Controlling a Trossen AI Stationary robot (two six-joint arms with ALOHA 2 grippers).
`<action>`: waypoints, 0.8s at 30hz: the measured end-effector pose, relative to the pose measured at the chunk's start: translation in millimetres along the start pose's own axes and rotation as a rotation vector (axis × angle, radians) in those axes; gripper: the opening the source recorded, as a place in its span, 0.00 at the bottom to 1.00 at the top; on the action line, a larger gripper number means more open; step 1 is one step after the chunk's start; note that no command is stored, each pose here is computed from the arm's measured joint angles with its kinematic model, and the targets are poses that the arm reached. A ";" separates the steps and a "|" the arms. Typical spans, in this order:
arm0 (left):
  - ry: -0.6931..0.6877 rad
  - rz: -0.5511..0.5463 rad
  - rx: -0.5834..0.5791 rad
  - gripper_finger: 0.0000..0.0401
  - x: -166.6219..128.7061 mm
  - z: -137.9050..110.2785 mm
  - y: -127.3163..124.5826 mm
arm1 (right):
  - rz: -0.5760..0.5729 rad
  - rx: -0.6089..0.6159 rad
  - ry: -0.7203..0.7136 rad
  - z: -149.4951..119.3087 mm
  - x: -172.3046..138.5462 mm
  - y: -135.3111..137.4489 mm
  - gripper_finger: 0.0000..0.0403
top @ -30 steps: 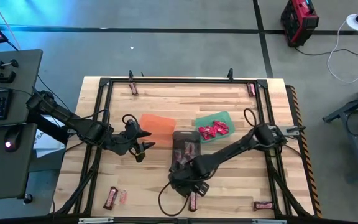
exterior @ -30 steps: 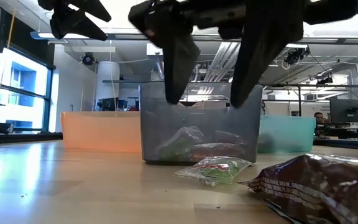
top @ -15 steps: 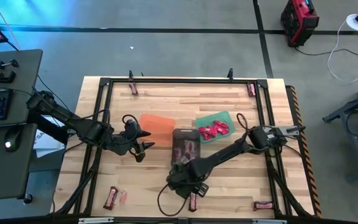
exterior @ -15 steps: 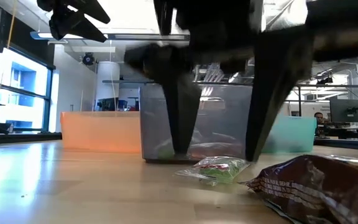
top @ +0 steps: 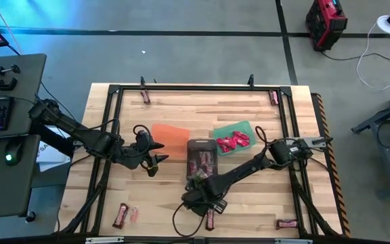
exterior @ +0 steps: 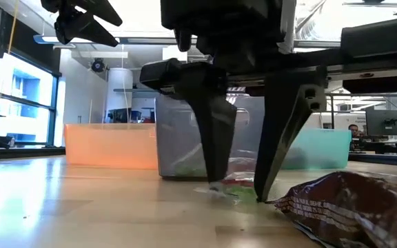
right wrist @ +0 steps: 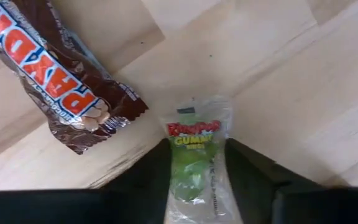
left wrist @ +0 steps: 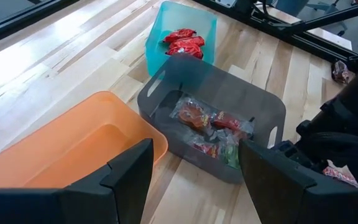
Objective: Sort candy by brand, put in halloween buckets
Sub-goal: Put the green gummy into the black bin
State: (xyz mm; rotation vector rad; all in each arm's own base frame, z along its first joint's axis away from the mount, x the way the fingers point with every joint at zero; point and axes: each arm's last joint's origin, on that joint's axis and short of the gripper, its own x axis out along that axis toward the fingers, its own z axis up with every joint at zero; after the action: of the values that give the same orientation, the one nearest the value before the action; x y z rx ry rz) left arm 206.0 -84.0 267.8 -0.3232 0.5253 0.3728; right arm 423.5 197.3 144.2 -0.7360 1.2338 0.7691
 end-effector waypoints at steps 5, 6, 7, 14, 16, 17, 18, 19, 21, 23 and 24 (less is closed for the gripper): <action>0.000 0.000 0.000 0.57 0.0 0.0 0.0 | -0.001 0.000 0.010 2.0 -4.3 -1.0 0.13; 0.000 0.000 0.001 0.57 0.0 -0.1 0.0 | -0.004 0.001 0.015 2.5 -6.6 -1.9 0.09; 0.000 0.000 0.001 0.57 0.0 -0.1 0.0 | -0.014 0.003 0.022 2.8 -9.6 -3.8 0.05; -0.003 0.004 0.014 0.57 -0.1 0.1 0.1 | -0.128 0.017 -0.016 9.3 -52.4 -31.3 0.07; -0.003 0.004 0.019 0.57 -0.1 0.1 0.1 | -0.173 0.023 -0.069 14.1 -73.4 -40.8 0.08; -0.003 0.004 0.019 0.57 -0.1 0.1 0.1 | -0.194 0.028 -0.098 16.3 -84.6 -45.2 0.08; -0.003 0.004 0.019 0.57 -0.1 0.1 0.1 | -0.215 0.034 -0.124 17.8 -96.0 -49.2 0.08; -0.003 0.004 0.019 0.57 -0.1 0.1 0.1 | -0.233 0.048 -0.150 18.5 -107.9 -53.1 0.07; -0.003 0.005 0.019 0.57 -0.1 0.1 0.1 | -0.259 0.099 -0.188 16.1 -127.5 -60.1 0.07; -0.004 0.007 0.020 0.57 -0.1 0.2 0.3 | -0.265 0.167 -0.204 5.8 -140.9 -62.1 0.07; -0.004 0.007 0.024 0.57 -0.2 0.2 0.3 | -0.250 0.200 -0.186 -1.9 -142.7 -63.0 0.07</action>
State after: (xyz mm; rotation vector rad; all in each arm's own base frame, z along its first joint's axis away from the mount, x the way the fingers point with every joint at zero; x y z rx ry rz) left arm 205.7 -83.7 268.0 -0.2975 0.5266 0.3734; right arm 452.6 145.6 288.5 -0.6247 1.0105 0.4886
